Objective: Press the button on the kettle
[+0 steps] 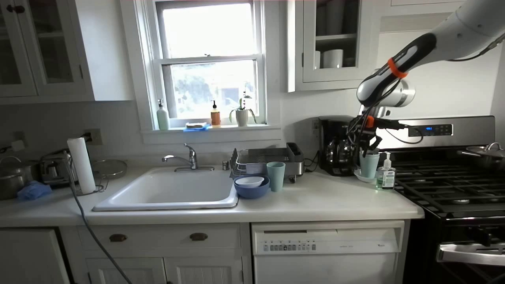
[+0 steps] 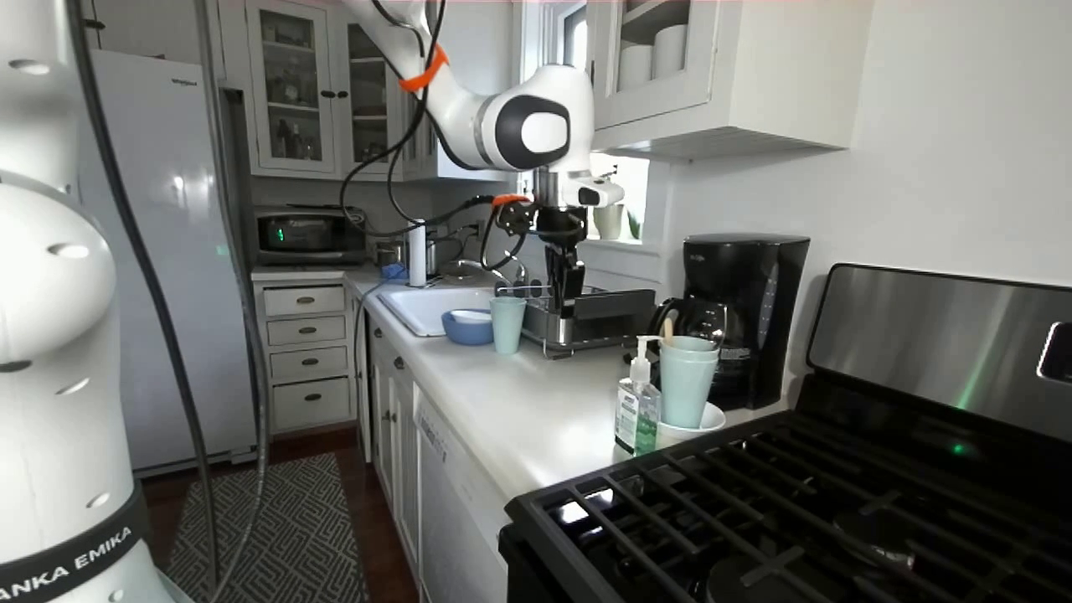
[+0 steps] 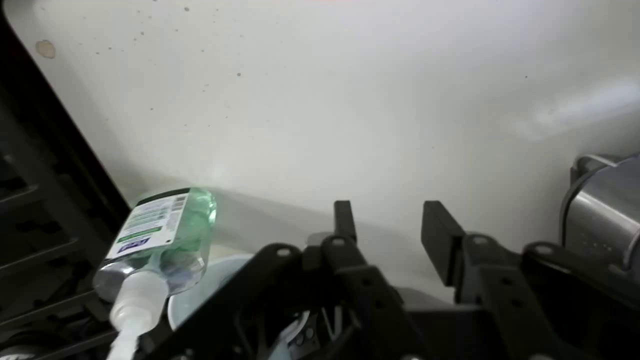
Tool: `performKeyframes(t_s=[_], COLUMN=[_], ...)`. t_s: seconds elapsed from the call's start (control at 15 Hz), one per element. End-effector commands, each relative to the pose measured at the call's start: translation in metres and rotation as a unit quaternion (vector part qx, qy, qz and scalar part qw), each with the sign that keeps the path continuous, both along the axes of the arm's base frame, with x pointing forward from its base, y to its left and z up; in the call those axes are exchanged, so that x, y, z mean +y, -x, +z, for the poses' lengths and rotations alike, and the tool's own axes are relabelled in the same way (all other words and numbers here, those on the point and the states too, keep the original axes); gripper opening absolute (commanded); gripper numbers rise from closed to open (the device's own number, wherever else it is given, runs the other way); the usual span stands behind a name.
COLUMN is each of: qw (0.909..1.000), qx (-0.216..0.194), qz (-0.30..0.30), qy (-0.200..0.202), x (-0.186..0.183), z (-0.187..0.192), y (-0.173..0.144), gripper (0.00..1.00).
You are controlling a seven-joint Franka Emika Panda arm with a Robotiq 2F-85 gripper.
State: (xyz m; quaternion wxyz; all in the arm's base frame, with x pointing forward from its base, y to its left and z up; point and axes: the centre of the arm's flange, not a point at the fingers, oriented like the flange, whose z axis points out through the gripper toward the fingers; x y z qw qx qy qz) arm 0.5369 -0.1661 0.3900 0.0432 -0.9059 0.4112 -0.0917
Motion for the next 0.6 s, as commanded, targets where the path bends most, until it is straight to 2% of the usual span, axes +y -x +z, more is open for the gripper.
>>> performKeyframes(t_s=[0.0,0.2,0.27,0.33,0.47,0.53], qw=[0.9972,0.9869,0.9937,0.9926,0.9929,0.9933], qx=[-0.04,-0.098,-0.067,-0.075,-0.074,-0.07], qz=[-0.044,-0.104,-0.072,-0.077,-0.074,-0.073], qy=[0.045,0.074,0.054,0.056,0.056,0.056], x=[0.005,-0.002,-0.012,-0.013,-0.013,-0.013], z=[0.052,0.087,0.07,0.079,0.08,0.076], y=[0.068,0.093,0.06,0.067,0.068,0.066], gripper=[0.73,0.95,0.99,0.84,0.97,0.99])
